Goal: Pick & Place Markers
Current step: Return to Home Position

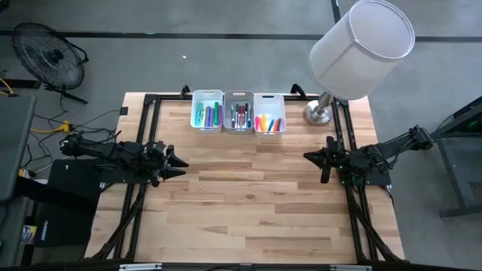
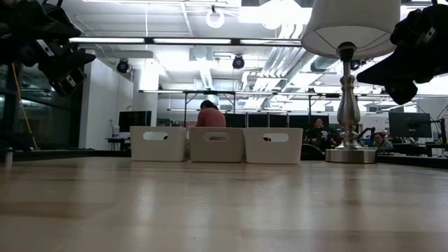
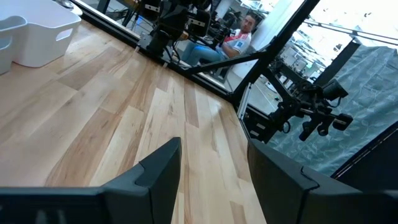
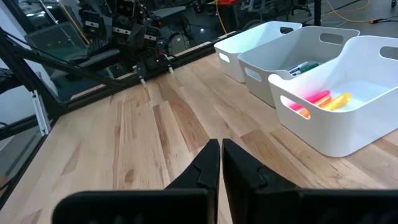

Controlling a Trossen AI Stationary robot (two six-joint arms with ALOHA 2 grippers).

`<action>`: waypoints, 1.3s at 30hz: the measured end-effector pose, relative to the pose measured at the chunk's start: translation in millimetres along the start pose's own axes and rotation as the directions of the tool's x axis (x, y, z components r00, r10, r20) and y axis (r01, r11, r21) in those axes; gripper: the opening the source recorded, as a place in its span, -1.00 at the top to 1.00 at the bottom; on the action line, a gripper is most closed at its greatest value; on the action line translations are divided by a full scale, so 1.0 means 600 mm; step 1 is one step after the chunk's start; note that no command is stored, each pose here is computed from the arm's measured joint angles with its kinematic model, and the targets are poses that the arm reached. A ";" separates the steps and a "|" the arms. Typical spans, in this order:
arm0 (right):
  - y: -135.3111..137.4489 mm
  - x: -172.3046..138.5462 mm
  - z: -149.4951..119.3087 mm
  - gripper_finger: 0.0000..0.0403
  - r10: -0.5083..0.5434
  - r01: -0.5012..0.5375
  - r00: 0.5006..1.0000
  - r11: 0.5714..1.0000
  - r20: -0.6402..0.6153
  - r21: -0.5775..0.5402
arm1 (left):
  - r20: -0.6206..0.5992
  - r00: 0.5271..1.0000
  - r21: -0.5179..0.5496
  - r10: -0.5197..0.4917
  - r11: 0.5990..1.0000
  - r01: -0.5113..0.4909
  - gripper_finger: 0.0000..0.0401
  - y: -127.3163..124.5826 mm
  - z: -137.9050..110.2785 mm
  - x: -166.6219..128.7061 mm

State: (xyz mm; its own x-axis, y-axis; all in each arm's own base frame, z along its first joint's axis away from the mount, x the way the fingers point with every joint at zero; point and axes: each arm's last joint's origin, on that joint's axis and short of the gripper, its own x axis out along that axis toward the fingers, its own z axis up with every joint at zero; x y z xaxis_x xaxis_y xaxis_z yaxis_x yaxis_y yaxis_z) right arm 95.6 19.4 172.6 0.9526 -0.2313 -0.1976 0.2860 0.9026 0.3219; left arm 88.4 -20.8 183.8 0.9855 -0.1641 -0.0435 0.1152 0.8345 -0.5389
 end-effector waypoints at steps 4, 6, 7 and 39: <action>0.000 0.000 0.000 0.96 0.000 0.000 1.000 1.000 0.000 0.000 | 0.000 1.000 0.000 0.000 1.000 0.000 0.10 0.000 0.000 0.000; 0.000 0.000 0.000 0.96 0.000 0.000 1.000 1.000 0.000 0.000 | 0.000 1.000 0.000 0.000 1.000 0.000 0.10 0.000 0.000 0.000; 0.000 0.000 0.000 0.96 0.000 0.000 1.000 1.000 0.000 0.000 | 0.000 1.000 0.000 0.000 1.000 0.000 0.10 0.000 0.000 0.000; 0.000 0.000 0.000 0.99 0.000 0.000 1.000 1.000 0.000 0.000 | 0.001 1.000 0.000 -0.001 1.000 0.001 0.10 0.000 0.000 0.000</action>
State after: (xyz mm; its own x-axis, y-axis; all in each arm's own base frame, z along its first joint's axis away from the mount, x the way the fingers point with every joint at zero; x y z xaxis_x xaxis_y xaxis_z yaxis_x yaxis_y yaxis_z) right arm 95.6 19.4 172.6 0.9525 -0.2314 -0.1978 0.2860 0.9026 0.3217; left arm 88.3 -20.8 184.0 0.9855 -0.1642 -0.0427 0.1157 0.8344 -0.5389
